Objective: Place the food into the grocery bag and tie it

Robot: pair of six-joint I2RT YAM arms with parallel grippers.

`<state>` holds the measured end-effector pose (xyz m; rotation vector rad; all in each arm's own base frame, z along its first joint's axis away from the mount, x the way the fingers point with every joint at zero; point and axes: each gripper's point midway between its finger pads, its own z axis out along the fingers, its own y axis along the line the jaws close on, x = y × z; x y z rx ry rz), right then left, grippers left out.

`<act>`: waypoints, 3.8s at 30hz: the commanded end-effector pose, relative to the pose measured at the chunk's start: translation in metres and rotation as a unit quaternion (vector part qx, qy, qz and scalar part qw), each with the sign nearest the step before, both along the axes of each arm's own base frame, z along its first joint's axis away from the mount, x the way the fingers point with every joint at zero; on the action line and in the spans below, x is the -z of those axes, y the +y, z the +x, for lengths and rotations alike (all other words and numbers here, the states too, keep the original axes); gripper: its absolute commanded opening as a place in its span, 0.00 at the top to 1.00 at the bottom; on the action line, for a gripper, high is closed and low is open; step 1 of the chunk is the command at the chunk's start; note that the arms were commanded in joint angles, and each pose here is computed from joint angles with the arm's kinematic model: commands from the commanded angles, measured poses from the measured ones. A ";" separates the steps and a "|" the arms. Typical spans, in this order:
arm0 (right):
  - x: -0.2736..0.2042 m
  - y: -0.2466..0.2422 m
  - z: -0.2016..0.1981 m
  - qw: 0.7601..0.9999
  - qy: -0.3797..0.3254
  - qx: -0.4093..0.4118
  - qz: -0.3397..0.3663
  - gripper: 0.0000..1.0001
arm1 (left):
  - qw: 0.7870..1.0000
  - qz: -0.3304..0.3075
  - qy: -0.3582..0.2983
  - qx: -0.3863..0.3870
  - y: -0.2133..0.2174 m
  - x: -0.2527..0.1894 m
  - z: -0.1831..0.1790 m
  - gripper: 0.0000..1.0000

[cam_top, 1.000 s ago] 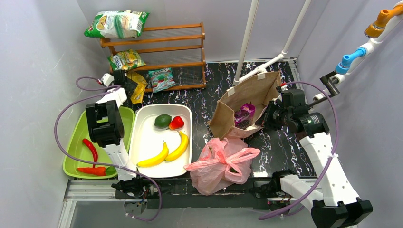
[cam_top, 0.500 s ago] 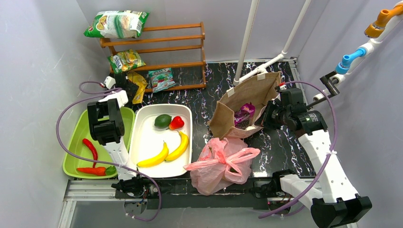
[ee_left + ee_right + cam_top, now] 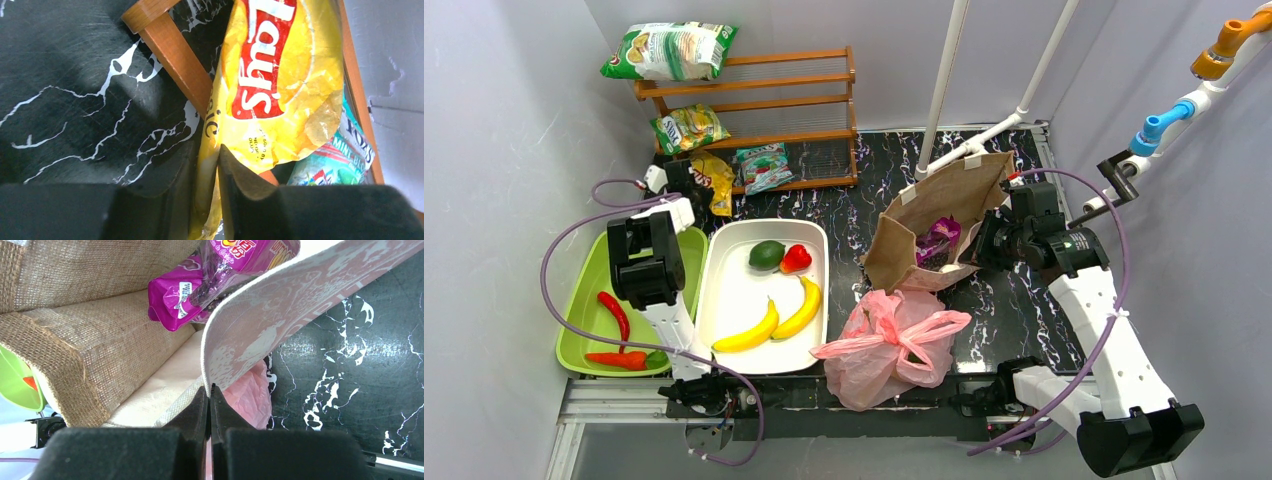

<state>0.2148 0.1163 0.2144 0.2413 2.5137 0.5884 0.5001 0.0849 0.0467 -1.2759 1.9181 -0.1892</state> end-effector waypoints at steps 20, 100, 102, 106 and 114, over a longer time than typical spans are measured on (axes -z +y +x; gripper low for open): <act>-0.013 0.001 -0.002 0.999 -0.038 -0.003 0.013 0.99 | 1.000 0.025 0.014 0.005 -0.001 -0.072 -0.058 1.00; -0.010 0.002 -0.006 0.999 -0.047 -0.019 0.014 0.99 | 0.469 -0.246 -0.343 0.776 -0.525 -0.382 -0.237 1.00; -0.010 0.002 -0.007 0.999 -0.048 -0.017 0.014 0.99 | 0.476 -0.251 -0.335 0.774 -0.527 -0.375 -0.236 1.00; -0.010 0.000 -0.009 0.999 -0.051 -0.012 0.013 0.99 | 0.482 -0.255 -0.323 0.773 -0.530 -0.365 -0.235 1.00; -0.011 0.001 -0.011 0.998 -0.053 -0.013 0.017 0.99 | 0.495 -0.259 -0.314 0.767 -0.536 -0.354 -0.228 1.00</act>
